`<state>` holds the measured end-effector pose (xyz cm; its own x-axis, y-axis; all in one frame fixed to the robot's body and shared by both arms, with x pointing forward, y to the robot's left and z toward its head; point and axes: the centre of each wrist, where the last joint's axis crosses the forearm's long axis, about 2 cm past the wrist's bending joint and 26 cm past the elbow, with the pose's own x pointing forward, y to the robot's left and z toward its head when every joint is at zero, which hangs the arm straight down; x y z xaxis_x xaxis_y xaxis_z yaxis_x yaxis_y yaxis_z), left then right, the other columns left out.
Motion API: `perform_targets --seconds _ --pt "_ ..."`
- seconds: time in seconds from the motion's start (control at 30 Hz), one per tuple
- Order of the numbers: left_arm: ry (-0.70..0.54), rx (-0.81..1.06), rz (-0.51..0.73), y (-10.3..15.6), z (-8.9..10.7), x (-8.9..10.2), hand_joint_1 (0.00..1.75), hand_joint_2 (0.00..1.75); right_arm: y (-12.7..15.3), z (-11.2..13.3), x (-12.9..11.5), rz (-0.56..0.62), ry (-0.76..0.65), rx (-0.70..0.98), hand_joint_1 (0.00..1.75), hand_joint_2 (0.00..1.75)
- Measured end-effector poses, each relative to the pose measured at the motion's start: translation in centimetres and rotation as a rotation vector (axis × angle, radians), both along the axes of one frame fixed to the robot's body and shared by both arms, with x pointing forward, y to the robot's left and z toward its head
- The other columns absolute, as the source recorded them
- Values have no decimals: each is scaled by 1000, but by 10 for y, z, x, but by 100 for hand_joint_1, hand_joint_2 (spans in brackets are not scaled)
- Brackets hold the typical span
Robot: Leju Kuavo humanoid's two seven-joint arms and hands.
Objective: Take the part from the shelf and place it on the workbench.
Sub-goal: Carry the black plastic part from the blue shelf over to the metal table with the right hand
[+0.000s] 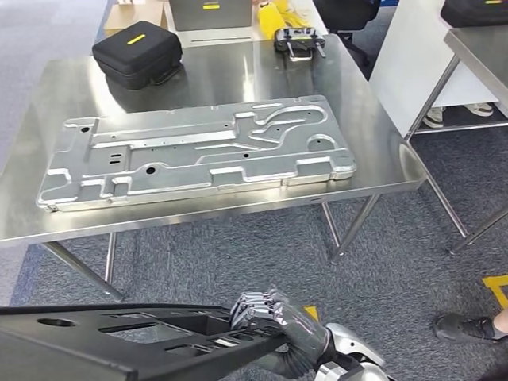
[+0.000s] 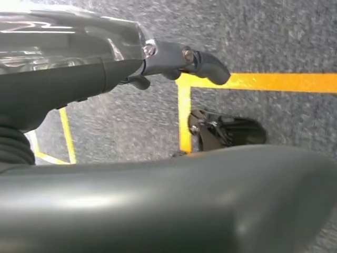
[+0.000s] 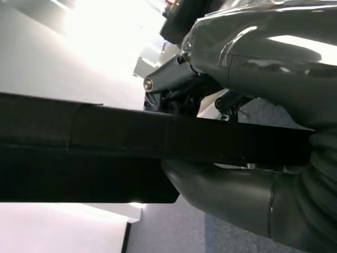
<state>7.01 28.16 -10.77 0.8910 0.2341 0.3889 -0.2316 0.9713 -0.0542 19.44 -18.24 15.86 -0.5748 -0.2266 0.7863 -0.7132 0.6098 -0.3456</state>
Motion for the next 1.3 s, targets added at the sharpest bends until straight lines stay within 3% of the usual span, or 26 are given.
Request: perform_targets --seconds 0.37,0.67,1.03,1.3 --pt "18 -16 -18 -7 0 -2 0 175 -18 -6 -11 -119 15 -55 175 175" --pt "6 -31 14 -12 -1 -7 0 175 -50 9 -6 -280 -5 -69 175 175" --pt "-16 -43 39 -16 0 -6 0 175 -101 61 33 -478 -106 5 175 175" --pt "-17 -63 35 -25 0 -5 0 175 -126 93 56 -534 -184 -8 175 175"
